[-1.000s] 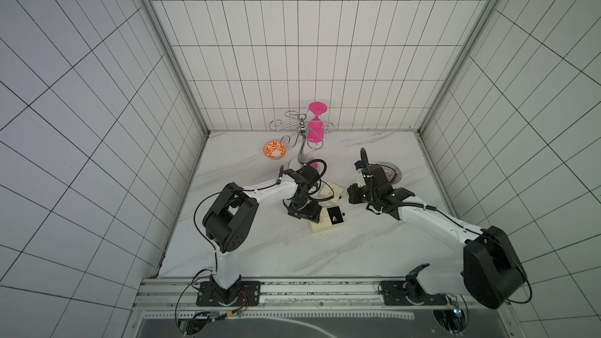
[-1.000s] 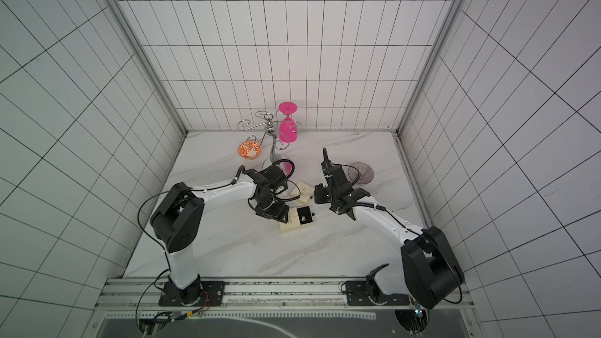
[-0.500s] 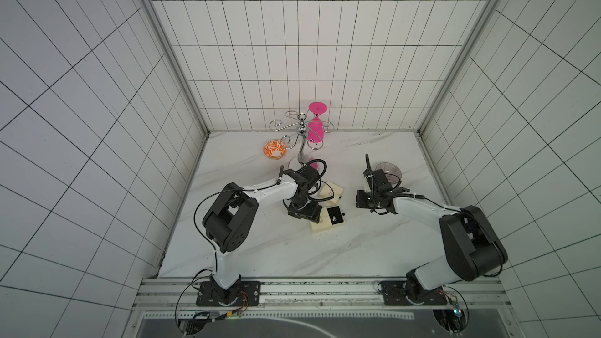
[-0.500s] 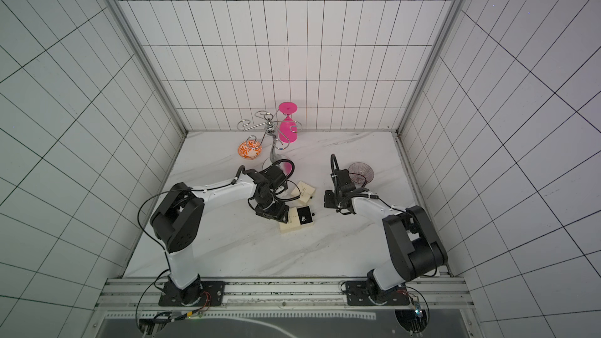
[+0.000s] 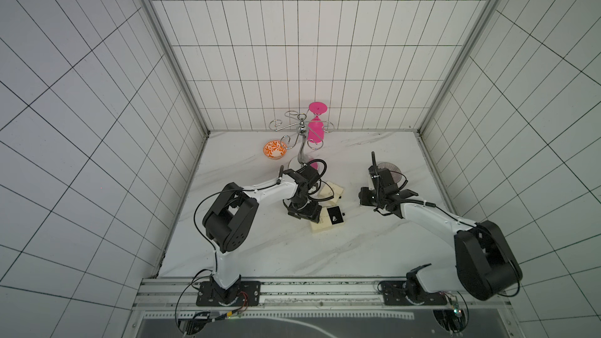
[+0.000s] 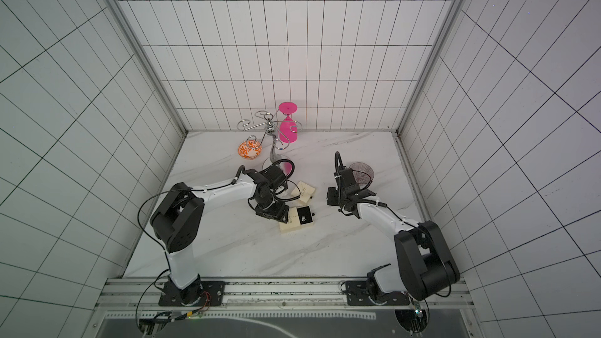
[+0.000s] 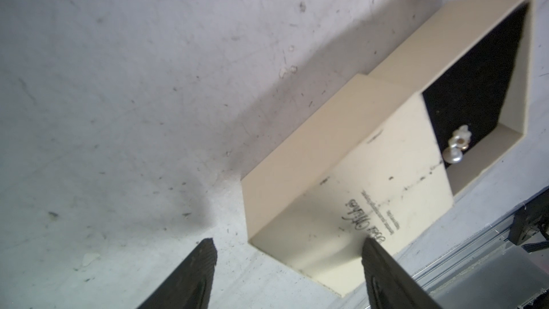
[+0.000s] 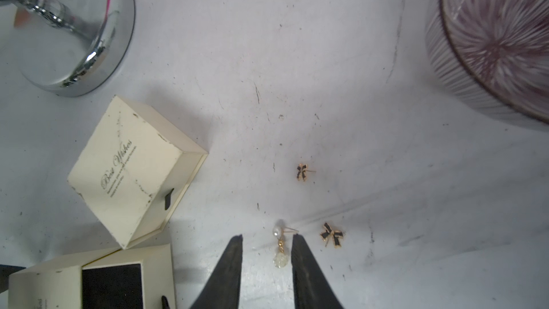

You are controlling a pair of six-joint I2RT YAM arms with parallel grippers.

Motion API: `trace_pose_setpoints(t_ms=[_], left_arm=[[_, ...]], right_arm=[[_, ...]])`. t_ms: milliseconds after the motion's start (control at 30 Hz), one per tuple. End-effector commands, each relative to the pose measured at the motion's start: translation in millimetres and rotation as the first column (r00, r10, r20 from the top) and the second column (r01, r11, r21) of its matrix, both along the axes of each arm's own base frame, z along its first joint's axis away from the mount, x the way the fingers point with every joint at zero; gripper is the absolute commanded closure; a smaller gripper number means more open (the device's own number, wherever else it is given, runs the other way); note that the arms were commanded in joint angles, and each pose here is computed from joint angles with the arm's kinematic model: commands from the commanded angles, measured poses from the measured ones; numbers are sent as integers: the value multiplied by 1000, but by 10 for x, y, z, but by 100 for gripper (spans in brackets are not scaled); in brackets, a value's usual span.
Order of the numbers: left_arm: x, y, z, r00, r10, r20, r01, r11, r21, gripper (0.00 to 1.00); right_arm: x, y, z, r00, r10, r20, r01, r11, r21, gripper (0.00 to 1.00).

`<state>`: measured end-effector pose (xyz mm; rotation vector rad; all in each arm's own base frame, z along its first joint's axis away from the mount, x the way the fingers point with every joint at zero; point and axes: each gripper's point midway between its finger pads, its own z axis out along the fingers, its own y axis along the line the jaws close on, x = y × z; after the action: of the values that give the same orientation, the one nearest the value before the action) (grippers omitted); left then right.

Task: Take out the earrings from the drawer-style jewelry box
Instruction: Place the earring at the center of the board, then pick up the earring from the drawer.

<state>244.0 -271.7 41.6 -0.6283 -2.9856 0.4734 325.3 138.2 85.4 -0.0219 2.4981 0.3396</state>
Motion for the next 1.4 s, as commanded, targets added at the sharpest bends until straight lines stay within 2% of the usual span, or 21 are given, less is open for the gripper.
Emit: trace_pose_setpoints(t_ms=[0, 133, 400, 733, 1133, 1233, 1367], left_arm=[[64, 21, -168, 1000, -15, 24, 14, 999, 49, 23], [64, 26, -175, 1000, -14, 24, 13, 999, 50, 23], [57, 24, -172, 1000, -19, 25, 17, 999, 49, 23], [58, 19, -173, 1000, -19, 24, 17, 999, 47, 23], [56, 23, -171, 999, -20, 25, 19, 999, 48, 23], [59, 23, -168, 999, -20, 27, 19, 999, 47, 23], [59, 23, -166, 1000, -18, 25, 17, 999, 47, 23]], right_arm=[[-282, 417, 109, 979, 205, -18, -204, 978, 32, 69], [-604, 851, 111, 921, 385, -52, -383, 923, 47, 69], [-848, 1097, -65, 863, 494, -107, -491, 870, 49, 68], [-745, 1174, -199, 853, 501, -144, -511, 858, -44, 66], [-602, 1158, -283, 872, 466, -150, -486, 863, -141, 67], [-604, 1138, -325, 873, 459, -164, -483, 862, -156, 72], [-619, 1169, -323, 871, 466, -159, -486, 863, -137, 85]])
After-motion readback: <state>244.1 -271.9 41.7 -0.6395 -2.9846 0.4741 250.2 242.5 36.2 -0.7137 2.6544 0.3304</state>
